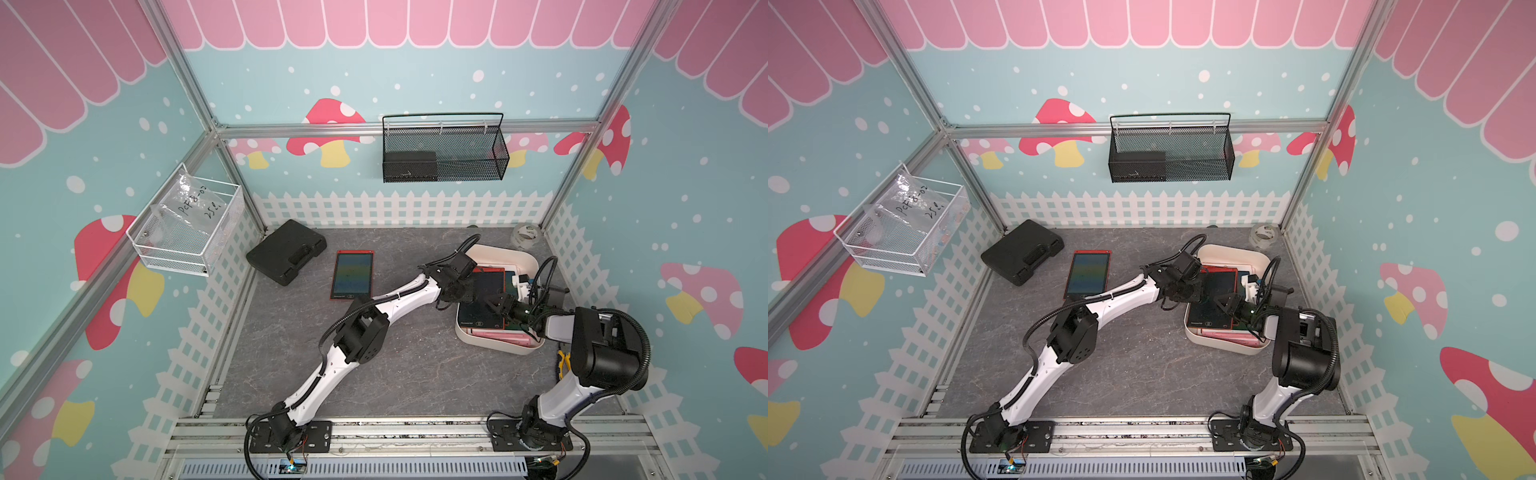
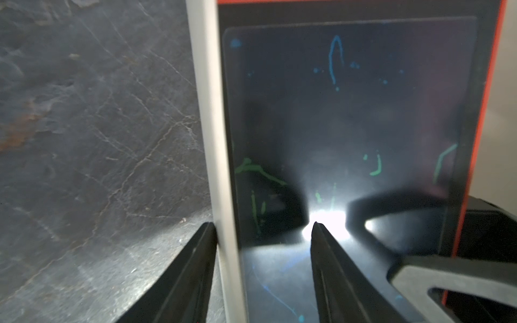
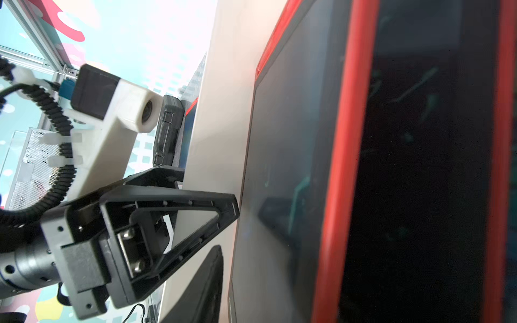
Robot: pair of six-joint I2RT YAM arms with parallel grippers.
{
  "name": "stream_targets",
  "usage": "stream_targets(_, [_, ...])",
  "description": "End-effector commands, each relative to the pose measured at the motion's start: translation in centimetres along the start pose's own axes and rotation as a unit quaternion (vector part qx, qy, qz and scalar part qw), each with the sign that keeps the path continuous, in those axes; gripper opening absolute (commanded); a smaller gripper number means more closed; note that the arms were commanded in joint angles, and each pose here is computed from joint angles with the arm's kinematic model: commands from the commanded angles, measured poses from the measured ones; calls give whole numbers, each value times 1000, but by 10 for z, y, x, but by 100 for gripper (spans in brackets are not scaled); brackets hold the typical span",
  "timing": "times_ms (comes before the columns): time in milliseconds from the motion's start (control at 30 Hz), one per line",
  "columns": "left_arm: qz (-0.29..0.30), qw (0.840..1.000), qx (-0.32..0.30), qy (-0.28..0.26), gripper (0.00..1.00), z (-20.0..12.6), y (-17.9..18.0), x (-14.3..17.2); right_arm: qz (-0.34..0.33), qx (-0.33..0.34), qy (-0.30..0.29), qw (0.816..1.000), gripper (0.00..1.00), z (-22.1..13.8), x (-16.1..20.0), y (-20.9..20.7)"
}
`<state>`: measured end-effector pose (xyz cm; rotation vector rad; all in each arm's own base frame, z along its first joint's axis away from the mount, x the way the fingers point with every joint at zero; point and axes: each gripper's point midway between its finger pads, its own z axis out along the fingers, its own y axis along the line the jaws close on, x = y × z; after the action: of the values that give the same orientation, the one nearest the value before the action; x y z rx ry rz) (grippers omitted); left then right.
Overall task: Take out the writing tablet from the storage box
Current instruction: Pick up the writing tablet from the storage box.
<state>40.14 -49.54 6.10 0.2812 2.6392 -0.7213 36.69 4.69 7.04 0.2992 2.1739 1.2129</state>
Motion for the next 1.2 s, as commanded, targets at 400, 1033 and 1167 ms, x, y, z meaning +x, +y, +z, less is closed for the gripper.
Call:
stream_targets(400, [-10, 999, 44, 7, 55, -6, -2, 8, -18, -17, 1, 1000, 37, -8, 0, 13])
stream_targets(1033, [-3, 998, 52, -20, 55, -45, 2, -9, -13, -8, -9, 1000, 28, -15, -3, 7])
stream_targets(1167, [-2, 998, 53, -24, 55, -52, 4, -12, -14, -8, -11, 1000, 27, -16, -3, 7])
